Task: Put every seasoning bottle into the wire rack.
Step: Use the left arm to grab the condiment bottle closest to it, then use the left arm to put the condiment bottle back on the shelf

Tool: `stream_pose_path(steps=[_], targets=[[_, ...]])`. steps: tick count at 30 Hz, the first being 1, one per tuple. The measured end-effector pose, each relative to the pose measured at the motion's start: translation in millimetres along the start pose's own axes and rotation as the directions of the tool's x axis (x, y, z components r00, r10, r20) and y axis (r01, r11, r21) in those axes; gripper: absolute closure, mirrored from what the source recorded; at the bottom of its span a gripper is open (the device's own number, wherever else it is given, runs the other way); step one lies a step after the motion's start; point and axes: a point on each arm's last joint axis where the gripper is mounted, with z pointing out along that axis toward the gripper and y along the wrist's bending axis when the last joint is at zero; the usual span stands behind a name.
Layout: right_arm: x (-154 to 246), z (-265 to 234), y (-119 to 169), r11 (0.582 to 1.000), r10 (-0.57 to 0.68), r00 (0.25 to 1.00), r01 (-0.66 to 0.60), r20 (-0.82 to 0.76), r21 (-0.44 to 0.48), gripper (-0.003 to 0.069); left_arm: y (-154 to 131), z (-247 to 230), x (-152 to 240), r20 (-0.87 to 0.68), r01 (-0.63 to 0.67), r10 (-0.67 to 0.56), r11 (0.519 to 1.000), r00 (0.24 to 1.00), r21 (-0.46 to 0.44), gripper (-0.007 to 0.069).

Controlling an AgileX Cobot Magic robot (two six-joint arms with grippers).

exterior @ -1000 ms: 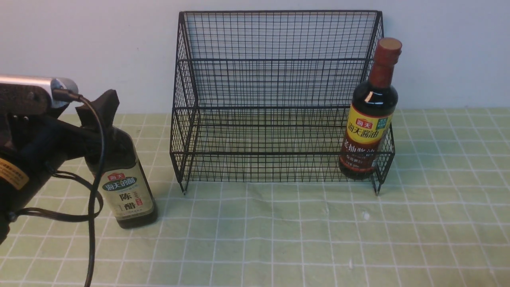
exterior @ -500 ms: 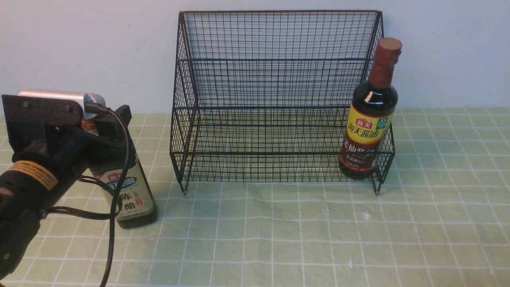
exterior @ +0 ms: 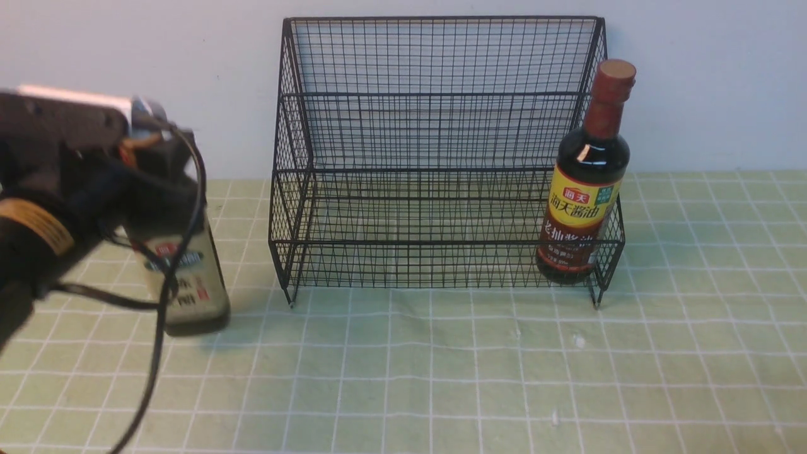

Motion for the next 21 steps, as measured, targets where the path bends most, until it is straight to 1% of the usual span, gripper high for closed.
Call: stream_pose_path(steps=[2,6,9,10,12,16,17,19,21], targets=[[0.0,0.0,0.0,1.000,0.000,1.000,0.000,0.000,0.000,0.0673,-0.8,-3.0,-30.7,0.061,-0.039,0.039,0.999,0.997,0.000,0.0321],[0.0,0.0,0.0,1.000,0.000,1.000,0.000,0.000,0.000,0.0673,-2.9,-5.1,-75.8,0.161,-0.058,0.056,0.998,0.985,0.010,0.0321],[0.0,0.0,0.0,1.000,0.000,1.000,0.000,0.000,0.000,0.0673,-4.8,-1.8,-111.3,0.246,-0.002,-0.009,0.999,0.969,0.046,0.0321],[0.0,0.0,0.0,1.000,0.000,1.000,0.000,0.000,0.000,0.0673,-5.1,-1.5,-115.7,0.256,0.005,-0.018,0.999,0.966,0.052,0.0321],[0.0,0.0,0.0,1.000,0.000,1.000,0.000,0.000,0.000,0.0673,-6.6,8.4,-136.0,0.300,0.024,-0.052,0.995,0.952,0.096,0.0321],[0.0,0.0,0.0,1.000,0.000,1.000,0.000,0.000,0.000,0.0673,-11.2,36.5,-147.7,0.309,0.038,-0.094,0.983,0.946,0.180,0.0321],[0.0,0.0,0.0,1.000,0.000,1.000,0.000,0.000,0.000,0.0673,-11.2,36.5,-147.5,0.308,0.033,-0.089,0.983,0.947,0.181,0.0321],[0.0,0.0,0.0,1.000,0.000,1.000,0.000,0.000,0.000,0.0673,-17.1,54.0,-146.3,0.285,0.032,-0.094,0.976,0.954,0.215,0.0321],[0.0,0.0,0.0,1.000,0.000,1.000,0.000,0.000,0.000,0.0673,-30.5,77.7,-139.5,0.252,0.015,-0.083,0.966,0.964,0.260,0.0321]])
